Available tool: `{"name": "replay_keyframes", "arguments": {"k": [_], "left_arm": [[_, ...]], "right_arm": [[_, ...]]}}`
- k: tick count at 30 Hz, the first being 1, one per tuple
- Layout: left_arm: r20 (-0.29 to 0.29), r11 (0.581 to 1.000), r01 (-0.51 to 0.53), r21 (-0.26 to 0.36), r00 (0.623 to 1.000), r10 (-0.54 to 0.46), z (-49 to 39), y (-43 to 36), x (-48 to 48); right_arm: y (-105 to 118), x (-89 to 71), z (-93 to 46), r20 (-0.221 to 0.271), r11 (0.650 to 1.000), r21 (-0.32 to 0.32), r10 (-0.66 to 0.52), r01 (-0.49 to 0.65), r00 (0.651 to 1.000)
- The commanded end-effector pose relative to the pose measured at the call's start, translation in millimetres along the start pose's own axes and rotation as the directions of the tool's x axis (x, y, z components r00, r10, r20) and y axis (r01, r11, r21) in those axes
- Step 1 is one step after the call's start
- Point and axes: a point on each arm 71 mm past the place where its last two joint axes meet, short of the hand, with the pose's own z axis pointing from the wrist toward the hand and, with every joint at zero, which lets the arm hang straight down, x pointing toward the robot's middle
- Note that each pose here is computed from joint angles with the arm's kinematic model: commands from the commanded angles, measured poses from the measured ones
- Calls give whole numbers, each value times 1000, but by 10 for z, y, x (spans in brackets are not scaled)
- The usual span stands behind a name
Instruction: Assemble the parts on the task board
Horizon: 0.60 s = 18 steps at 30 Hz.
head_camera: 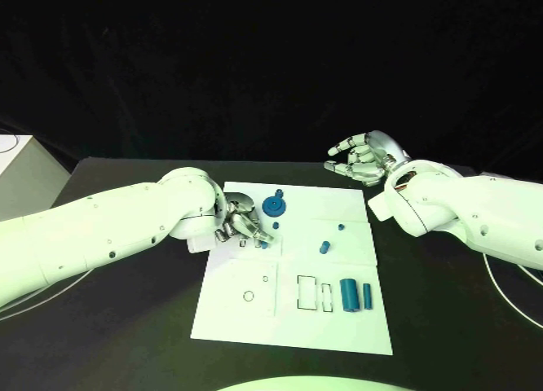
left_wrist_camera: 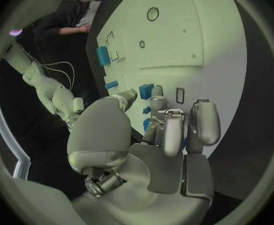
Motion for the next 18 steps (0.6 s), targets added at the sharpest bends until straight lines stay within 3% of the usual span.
{"name": "replay_keyframes", "arguments": {"k": [1, 18], "left_arm": [[-15, 1000, -10, 0, 1000, 10, 8, -11, -7], [-39, 1000, -16, -1, 999, 16, 28, -14, 4]], "right_arm": [[7, 19, -1, -18, 1000, -9, -10, 10, 1000], [7, 25, 3, -21, 1000, -8, -15, 15, 1000]]}}
